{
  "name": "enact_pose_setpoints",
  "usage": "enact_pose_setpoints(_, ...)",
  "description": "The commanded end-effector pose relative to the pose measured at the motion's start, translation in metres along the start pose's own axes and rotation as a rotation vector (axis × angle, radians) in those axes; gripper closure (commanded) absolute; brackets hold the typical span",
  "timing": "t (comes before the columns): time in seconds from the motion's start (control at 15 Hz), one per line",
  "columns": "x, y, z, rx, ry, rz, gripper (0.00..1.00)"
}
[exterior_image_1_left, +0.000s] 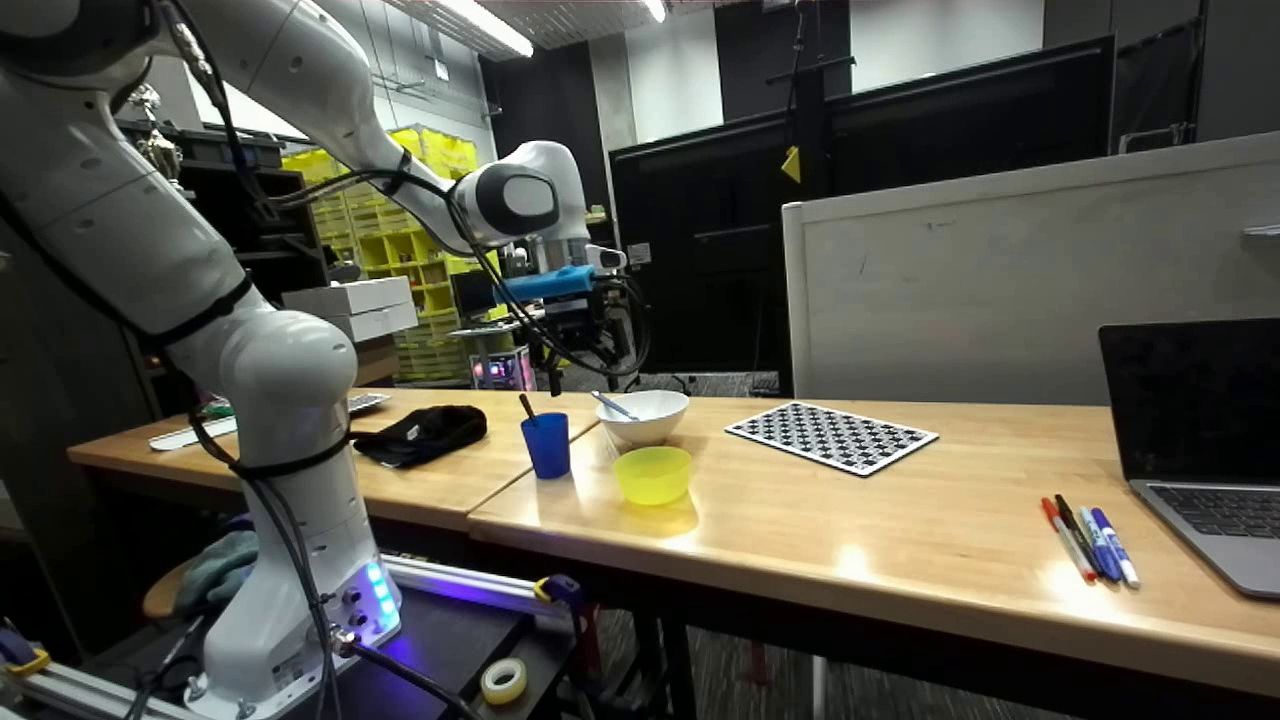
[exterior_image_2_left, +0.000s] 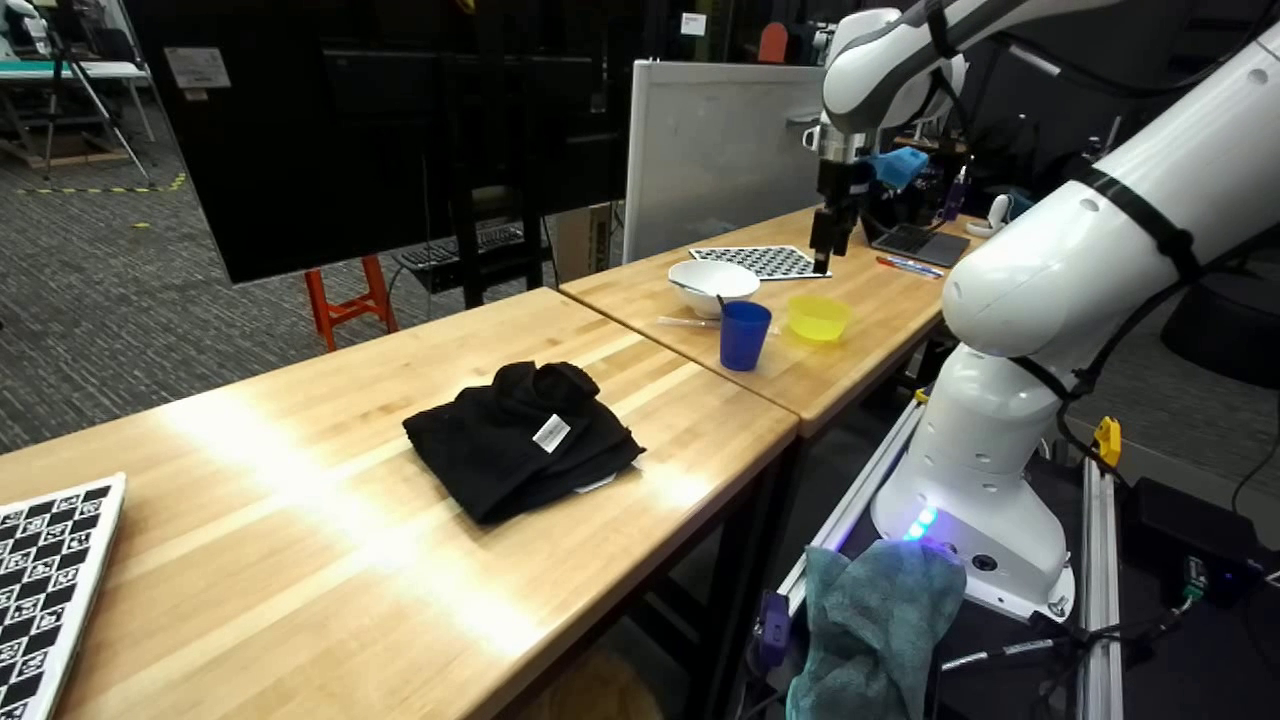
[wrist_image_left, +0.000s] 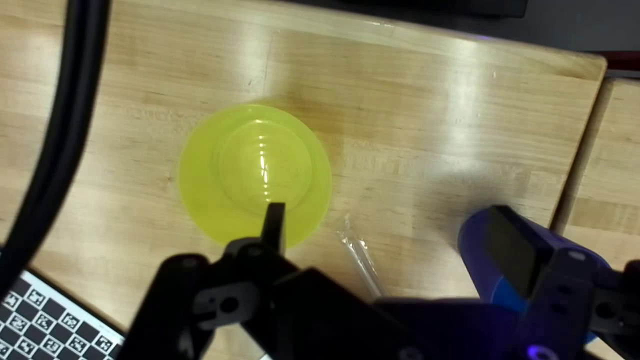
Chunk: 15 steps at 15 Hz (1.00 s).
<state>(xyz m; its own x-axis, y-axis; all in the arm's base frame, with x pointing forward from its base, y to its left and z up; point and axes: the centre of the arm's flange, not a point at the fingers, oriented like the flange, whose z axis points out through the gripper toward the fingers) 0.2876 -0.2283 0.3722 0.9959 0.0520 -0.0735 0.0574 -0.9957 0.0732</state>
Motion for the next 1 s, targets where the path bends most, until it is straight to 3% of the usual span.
enact_pose_setpoints(0.0, -0.007, 0.012, 0.020, -0.003, 0.003, -0.024, 0.00)
enact_pose_setpoints(0.93, 0.016, 0.016, 0.085, 0.012, -0.016, -0.099, 0.00)
